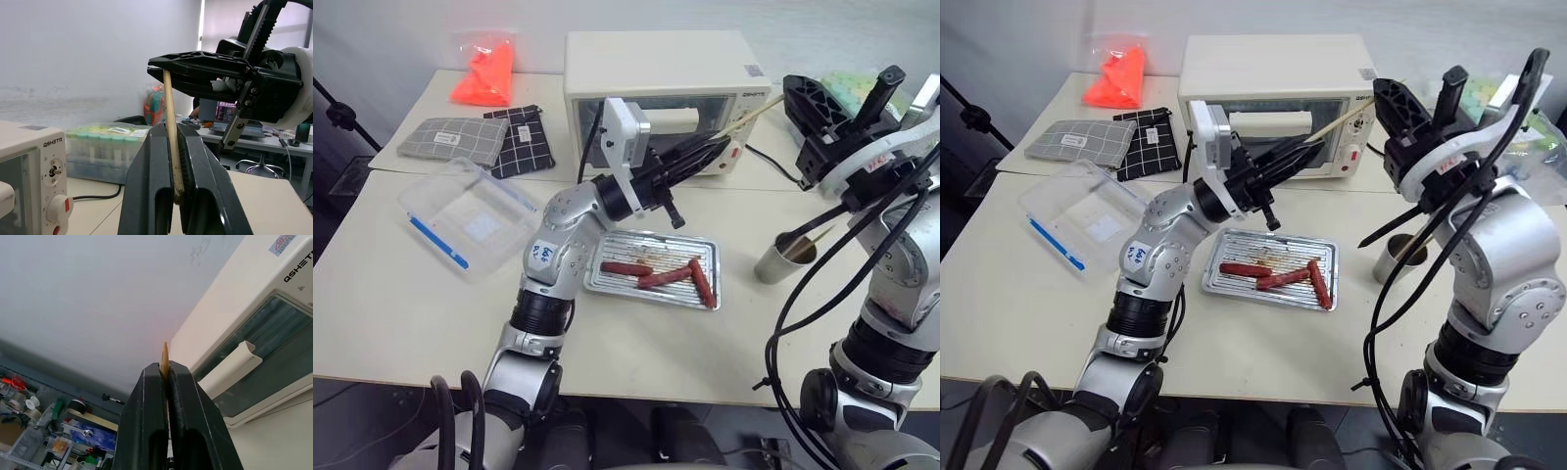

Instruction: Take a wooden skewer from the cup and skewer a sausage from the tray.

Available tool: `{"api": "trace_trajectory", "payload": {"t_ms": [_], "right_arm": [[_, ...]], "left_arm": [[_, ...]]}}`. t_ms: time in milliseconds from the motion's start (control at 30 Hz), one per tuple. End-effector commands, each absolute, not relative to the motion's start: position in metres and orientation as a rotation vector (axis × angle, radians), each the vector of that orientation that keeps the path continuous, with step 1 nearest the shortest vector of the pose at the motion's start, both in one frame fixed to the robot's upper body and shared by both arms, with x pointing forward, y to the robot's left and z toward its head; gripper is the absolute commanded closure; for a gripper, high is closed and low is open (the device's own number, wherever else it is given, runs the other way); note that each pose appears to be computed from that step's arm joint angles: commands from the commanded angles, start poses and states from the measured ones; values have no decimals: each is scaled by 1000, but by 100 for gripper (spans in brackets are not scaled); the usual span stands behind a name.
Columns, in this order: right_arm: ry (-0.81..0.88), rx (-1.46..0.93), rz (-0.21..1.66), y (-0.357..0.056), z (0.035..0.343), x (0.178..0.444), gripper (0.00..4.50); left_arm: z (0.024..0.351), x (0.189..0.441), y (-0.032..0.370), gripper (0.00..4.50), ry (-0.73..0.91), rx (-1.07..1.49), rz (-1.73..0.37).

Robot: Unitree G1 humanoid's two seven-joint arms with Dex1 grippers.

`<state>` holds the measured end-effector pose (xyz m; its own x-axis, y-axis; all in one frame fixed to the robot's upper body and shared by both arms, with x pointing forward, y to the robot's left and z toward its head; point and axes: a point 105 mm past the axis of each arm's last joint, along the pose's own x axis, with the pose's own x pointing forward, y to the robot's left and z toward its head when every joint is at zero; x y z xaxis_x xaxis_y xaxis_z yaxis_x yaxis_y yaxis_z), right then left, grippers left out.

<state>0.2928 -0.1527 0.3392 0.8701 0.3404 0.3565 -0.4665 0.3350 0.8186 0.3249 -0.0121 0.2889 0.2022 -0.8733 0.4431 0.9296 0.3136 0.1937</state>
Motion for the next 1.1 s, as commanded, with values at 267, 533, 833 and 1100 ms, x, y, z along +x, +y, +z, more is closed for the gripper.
{"api": "trace_trajectory", "payload": {"t_ms": [267, 533, 833, 1100], "right_arm": [[-142, 911, 508, -162, 339, 284, 303], [1, 332, 464, -161, 311, 279, 285], [255, -239, 461, -139, 220, 274, 207], [369, -371, 505, -129, 166, 279, 207]], "left_arm": [[296, 325, 11, 450, -562, -33, -1225], [275, 327, 60, 450, -446, 118, -1195], [259, 299, 118, 450, -243, 292, -1223], [259, 285, 122, 450, -214, 321, -1227]]}}
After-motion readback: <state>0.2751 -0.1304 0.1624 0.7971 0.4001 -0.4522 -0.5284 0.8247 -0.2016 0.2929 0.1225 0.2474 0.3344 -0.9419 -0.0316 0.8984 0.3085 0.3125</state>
